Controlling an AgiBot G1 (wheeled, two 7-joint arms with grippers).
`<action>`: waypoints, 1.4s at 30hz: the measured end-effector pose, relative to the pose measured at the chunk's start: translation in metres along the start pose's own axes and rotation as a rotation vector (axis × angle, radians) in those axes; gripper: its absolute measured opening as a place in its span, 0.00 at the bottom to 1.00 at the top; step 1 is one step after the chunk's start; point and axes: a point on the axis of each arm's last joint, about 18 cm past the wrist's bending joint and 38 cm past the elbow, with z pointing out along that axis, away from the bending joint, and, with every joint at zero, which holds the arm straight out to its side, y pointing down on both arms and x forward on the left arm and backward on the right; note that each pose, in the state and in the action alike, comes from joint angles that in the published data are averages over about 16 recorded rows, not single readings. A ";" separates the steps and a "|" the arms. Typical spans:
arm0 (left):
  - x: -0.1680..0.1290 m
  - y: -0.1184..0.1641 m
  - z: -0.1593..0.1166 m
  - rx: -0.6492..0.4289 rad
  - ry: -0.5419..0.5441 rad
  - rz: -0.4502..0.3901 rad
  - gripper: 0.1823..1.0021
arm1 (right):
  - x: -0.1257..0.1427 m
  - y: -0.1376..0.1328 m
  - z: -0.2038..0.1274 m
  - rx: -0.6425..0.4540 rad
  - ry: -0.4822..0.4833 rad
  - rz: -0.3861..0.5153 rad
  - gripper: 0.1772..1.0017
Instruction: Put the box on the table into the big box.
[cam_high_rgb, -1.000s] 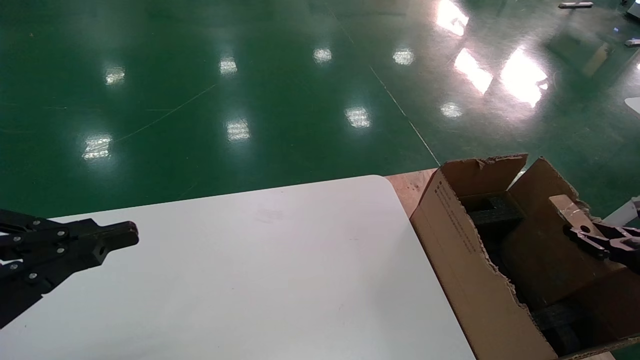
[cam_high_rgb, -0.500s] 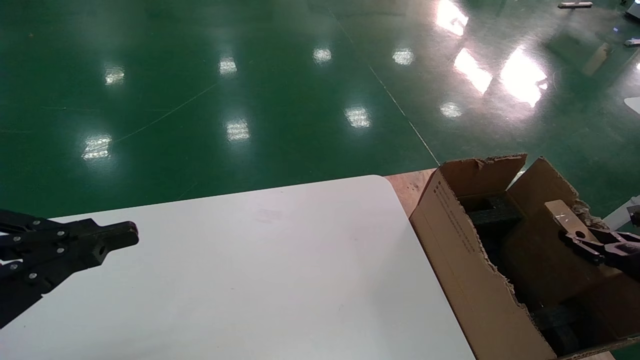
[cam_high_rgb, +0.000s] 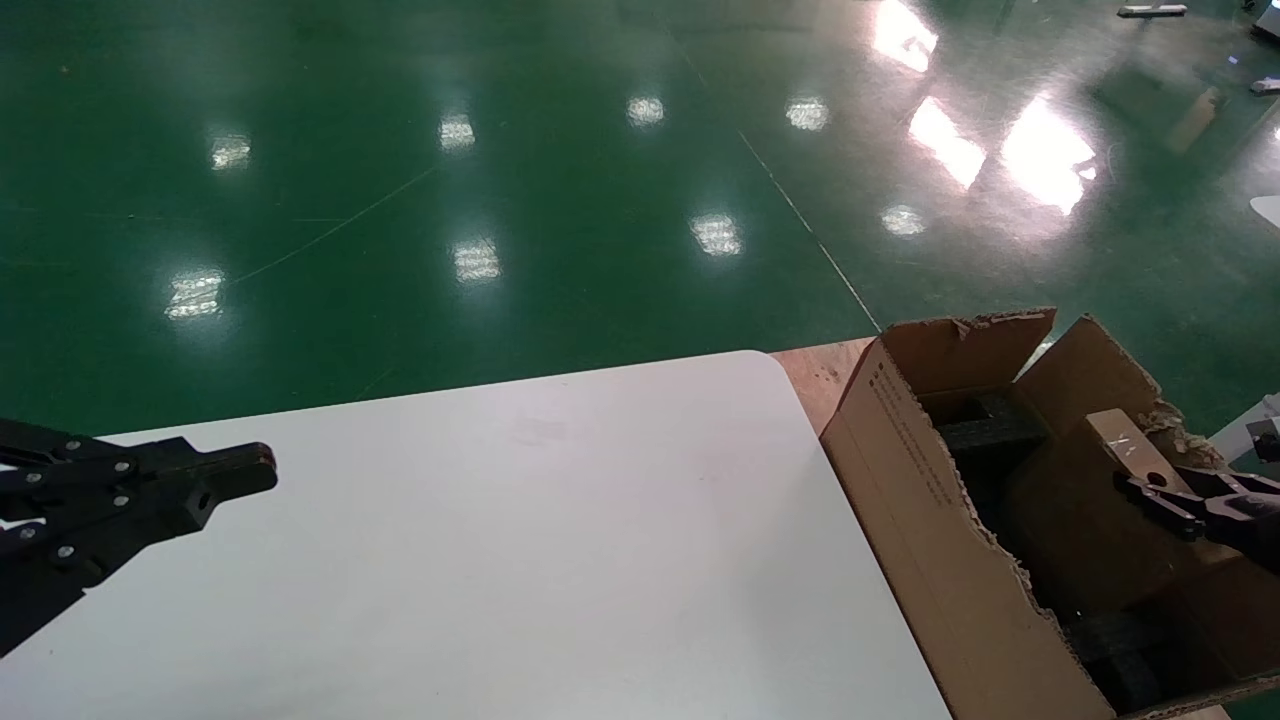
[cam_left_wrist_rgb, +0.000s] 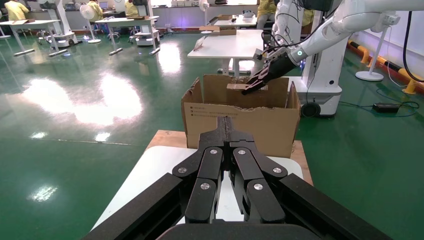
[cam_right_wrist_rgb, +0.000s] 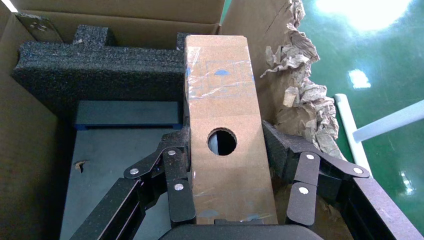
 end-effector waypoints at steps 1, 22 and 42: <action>0.000 0.000 0.000 0.000 0.000 0.000 0.01 | 0.000 0.000 0.000 0.000 0.000 -0.001 0.37; 0.000 0.000 0.000 0.000 0.000 0.000 0.23 | 0.000 0.000 0.000 -0.004 -0.001 -0.004 0.59; 0.000 0.000 0.000 0.000 0.000 0.000 0.75 | -0.044 -0.107 0.019 0.292 -0.196 -0.150 0.95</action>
